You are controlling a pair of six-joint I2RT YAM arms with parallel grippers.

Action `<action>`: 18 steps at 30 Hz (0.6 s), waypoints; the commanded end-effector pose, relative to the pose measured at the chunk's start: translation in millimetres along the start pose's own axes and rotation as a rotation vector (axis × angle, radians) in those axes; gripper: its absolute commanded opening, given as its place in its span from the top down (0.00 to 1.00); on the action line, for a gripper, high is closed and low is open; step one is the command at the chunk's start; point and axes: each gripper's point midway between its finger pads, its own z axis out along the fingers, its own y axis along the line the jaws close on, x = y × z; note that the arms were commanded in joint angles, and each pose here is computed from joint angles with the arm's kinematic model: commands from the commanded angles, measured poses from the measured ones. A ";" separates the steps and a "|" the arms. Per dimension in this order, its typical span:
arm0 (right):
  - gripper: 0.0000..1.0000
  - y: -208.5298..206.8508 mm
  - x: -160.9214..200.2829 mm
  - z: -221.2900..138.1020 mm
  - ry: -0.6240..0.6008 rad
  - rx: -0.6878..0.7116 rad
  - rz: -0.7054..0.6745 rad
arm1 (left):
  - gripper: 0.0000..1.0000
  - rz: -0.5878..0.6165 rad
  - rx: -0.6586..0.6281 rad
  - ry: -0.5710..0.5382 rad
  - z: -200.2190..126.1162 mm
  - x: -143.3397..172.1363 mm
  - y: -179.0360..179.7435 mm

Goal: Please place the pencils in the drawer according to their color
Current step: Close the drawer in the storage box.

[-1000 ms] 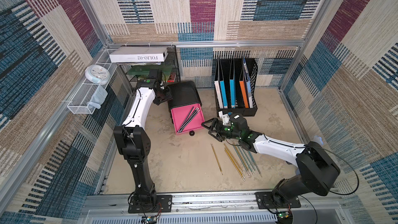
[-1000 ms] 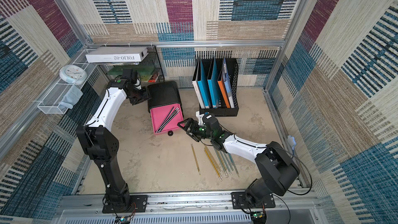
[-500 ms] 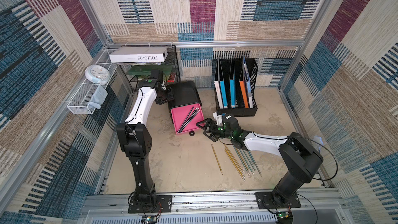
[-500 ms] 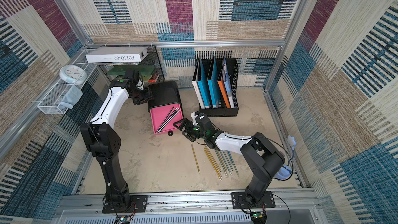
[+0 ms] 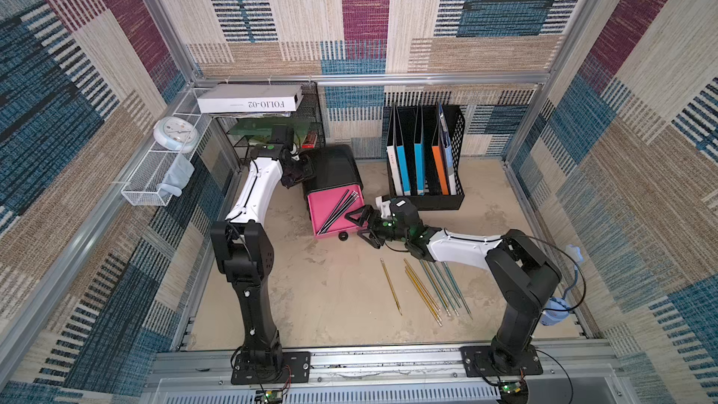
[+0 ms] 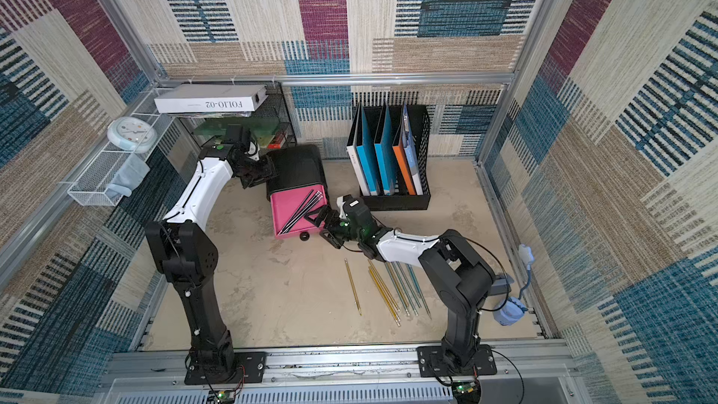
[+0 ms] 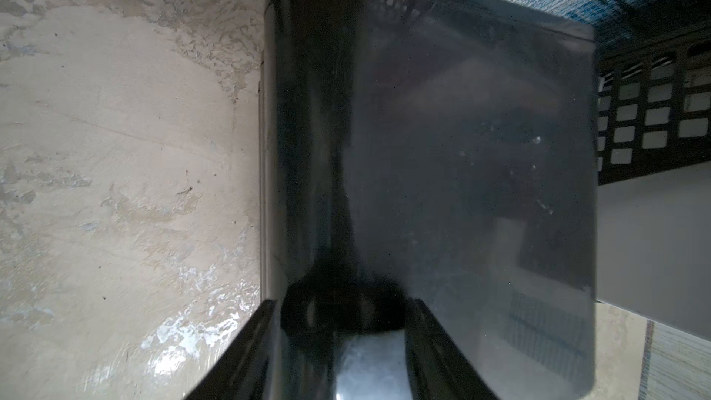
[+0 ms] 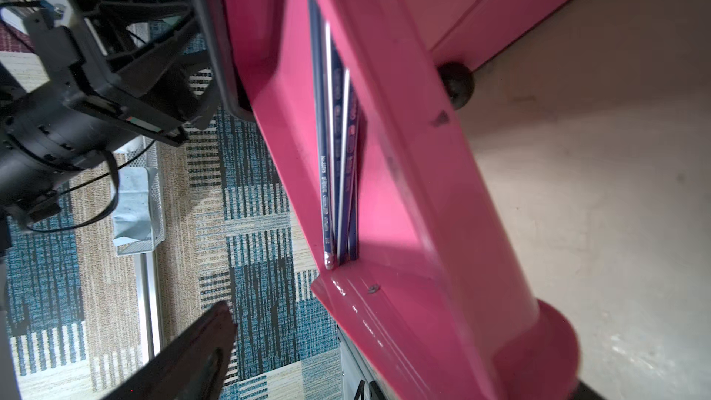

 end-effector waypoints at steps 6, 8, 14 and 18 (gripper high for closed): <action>0.01 32.0 -18.8 9.4 -0.037 -0.062 -0.047 | 0.46 -0.014 -0.018 0.095 5.3 25.7 7.4; 0.01 31.4 -24.3 15.1 -0.036 -0.062 -0.042 | 0.46 -0.015 -0.016 0.099 5.7 26.9 7.3; 0.01 43.9 -51.1 38.1 -0.043 -0.081 -0.058 | 0.47 -0.015 -0.015 0.101 5.1 28.9 7.2; 0.01 52.3 -65.0 51.2 -0.046 -0.093 -0.068 | 0.47 -0.022 -0.007 0.099 4.0 28.9 5.5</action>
